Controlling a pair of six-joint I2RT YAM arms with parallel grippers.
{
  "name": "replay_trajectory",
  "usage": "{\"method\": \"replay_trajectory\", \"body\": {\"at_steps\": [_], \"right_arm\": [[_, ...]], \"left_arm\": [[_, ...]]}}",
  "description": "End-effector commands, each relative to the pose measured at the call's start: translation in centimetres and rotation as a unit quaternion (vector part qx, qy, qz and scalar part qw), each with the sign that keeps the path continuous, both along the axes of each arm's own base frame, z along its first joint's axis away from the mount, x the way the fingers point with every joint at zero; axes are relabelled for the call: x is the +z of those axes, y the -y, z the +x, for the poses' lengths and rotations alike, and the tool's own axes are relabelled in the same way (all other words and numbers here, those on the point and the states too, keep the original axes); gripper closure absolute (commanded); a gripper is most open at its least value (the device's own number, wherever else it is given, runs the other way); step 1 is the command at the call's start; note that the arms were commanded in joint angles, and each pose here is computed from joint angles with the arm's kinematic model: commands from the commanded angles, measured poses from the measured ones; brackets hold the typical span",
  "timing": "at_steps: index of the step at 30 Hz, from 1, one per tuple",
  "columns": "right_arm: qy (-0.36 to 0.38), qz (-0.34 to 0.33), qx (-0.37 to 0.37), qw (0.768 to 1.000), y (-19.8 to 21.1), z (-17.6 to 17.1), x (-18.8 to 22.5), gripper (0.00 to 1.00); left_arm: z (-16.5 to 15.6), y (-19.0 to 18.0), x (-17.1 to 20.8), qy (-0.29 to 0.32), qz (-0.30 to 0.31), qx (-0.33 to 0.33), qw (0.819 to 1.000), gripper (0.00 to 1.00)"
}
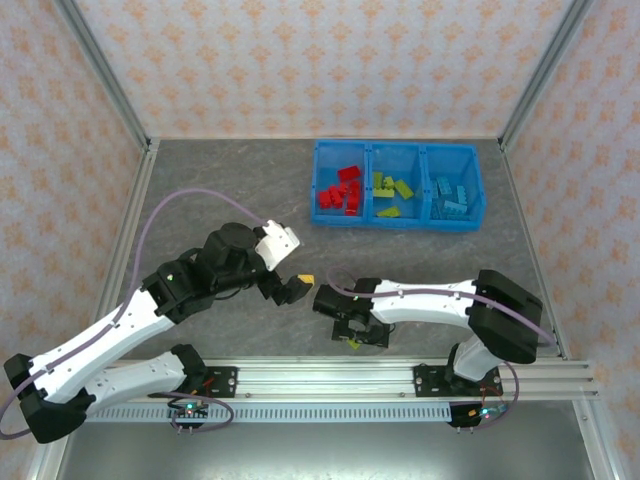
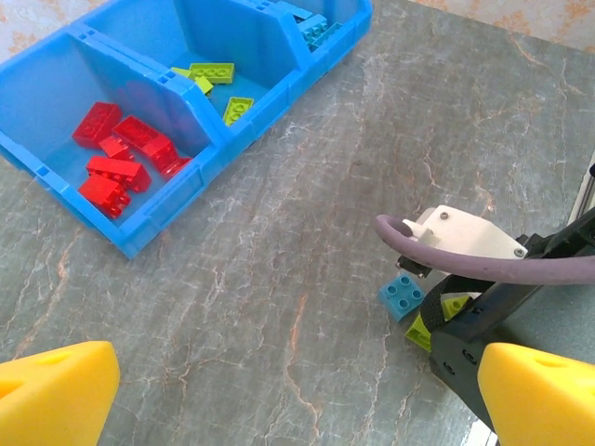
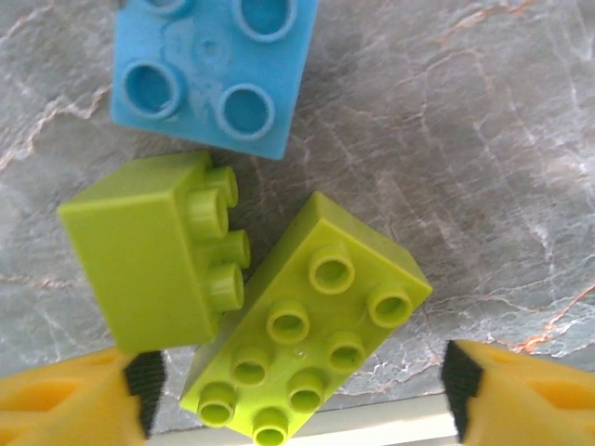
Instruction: Sort the legos into containers by color
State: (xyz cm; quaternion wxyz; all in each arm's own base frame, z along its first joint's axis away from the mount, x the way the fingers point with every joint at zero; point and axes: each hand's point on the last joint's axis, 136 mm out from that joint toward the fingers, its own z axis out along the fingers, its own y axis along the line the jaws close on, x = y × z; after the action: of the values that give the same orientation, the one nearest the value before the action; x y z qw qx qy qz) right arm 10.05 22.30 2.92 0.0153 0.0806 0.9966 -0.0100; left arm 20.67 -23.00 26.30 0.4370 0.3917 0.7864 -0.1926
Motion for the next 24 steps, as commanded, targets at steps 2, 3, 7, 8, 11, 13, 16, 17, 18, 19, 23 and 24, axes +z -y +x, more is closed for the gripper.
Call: {"method": "replay_trajectory", "body": {"at_steps": [2, 3, 7, 8, 11, 13, 16, 17, 18, 19, 23, 24], "right_arm": [[0.013, -0.033, -0.017, 0.999, 2.0, 0.0, -0.8, 0.30], [0.013, -0.034, -0.020, 0.999, 2.3, 0.0, -0.8, 0.32], [0.017, -0.031, -0.031, 0.999, 3.5, -0.1, -0.9, 0.43], [0.019, -0.032, -0.034, 0.999, 4.0, -0.1, -0.9, 0.49], [0.025, -0.023, -0.042, 0.999, 5.0, 0.1, -0.7, 0.62], [0.031, -0.017, -0.047, 0.998, 5.5, 0.4, -0.5, 0.69], [0.041, -0.019, -0.051, 0.998, 6.5, 1.1, 0.2, 0.76], [0.048, -0.020, -0.051, 0.997, 6.9, 1.4, 0.6, 0.77], [0.055, -0.022, -0.051, 0.997, 7.1, 1.7, 1.1, 0.78], [0.067, -0.024, -0.051, 0.996, 7.5, 2.3, 1.9, 0.78], [0.121, -0.010, -0.055, 0.991, 8.6, 5.7, 6.1, 0.78], [0.131, -0.005, -0.059, 0.990, 8.9, 6.7, 7.0, 0.78]], "left_arm": [[-0.5, 0.4, -0.4, -0.003, -0.003, -0.017, 1.000, 0.00], [-0.7, 0.4, -0.7, -0.005, 0.000, -0.022, 1.000, 0.00], [-1.8, 0.4, -1.2, -0.003, 0.000, -0.051, 0.999, 0.00], [-2.1, 0.5, -1.3, -0.001, -0.002, -0.061, 0.998, 0.00], [-3.2, 0.6, -2.3, -0.003, 0.008, -0.097, 0.995, 0.00], [-3.9, 0.8, -3.0, -0.010, 0.018, -0.123, 0.992, 0.00], [-4.7, 0.9, -3.8, -0.020, 0.029, -0.146, 0.989, 0.00], [-4.8, 1.0, -3.9, -0.021, 0.029, -0.150, 0.988, 0.00], [-4.9, 1.0, -4.0, -0.022, 0.028, -0.152, 0.988, 0.00], [-4.9, 1.1, -3.9, -0.021, 0.025, -0.153, 0.988, 0.00], [-5.0, 1.6, -3.3, -0.019, 0.008, -0.157, 0.987, 0.00], [-4.9, 1.8, -3.2, -0.020, 0.003, -0.156, 0.988, 0.00]]}}
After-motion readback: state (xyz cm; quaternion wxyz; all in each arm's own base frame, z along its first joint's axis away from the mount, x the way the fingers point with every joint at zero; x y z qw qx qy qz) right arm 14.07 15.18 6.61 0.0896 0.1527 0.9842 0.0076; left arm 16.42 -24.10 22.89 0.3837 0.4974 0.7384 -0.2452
